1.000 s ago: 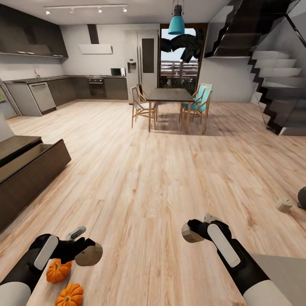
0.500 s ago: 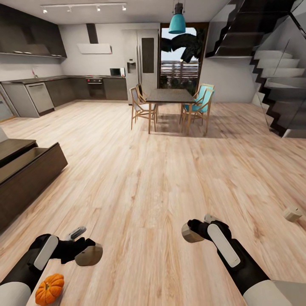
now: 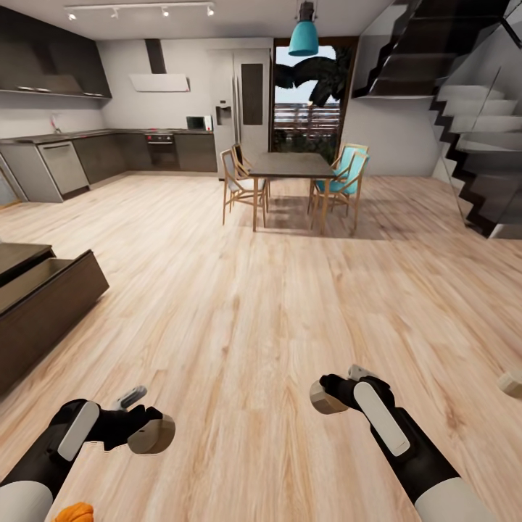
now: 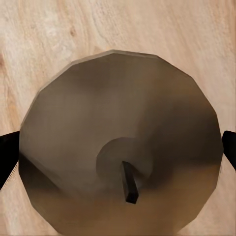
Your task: Place each of the two pumpkins and all three candles from the living room inside a cabinet in the living room (use any cabinet), then make sure every cabinet is closed, and position the cauldron so it is next to a table in the living room.
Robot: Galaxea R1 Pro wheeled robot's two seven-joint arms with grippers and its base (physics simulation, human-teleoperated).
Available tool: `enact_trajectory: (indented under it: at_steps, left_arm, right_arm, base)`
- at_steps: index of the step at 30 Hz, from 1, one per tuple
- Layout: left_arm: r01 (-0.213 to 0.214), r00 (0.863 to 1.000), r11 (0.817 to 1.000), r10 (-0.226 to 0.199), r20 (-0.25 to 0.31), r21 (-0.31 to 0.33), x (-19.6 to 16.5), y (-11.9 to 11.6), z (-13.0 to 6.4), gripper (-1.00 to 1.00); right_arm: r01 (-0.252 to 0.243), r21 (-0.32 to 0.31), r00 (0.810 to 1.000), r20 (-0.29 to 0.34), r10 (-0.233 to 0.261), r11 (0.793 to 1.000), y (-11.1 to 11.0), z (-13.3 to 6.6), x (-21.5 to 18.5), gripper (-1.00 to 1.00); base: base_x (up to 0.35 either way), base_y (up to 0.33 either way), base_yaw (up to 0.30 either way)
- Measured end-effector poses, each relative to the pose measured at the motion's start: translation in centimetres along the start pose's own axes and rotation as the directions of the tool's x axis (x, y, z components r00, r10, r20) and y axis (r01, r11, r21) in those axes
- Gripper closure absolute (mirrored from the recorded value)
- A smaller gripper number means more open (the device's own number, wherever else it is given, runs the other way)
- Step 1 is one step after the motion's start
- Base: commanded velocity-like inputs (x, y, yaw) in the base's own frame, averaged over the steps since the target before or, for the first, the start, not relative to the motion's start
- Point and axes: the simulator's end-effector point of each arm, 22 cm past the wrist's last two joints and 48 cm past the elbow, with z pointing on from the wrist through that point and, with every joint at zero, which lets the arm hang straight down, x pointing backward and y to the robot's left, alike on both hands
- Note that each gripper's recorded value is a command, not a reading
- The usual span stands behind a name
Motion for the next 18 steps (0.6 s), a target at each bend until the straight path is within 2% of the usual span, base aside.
enact_trajectory:
  at_steps: [18]
  left_arm:
    - [0.001, 1.000, 1.000, -0.001, 0.002, -0.002, -0.07, 0.13, -0.05, 1.00]
  right_arm:
    - [0.002, 0.000, 1.000, 0.001, -0.002, 1.000, 0.00, 0.00, 0.00, 1.00]
  base:
    - [0.301, 0.000, 0.000]
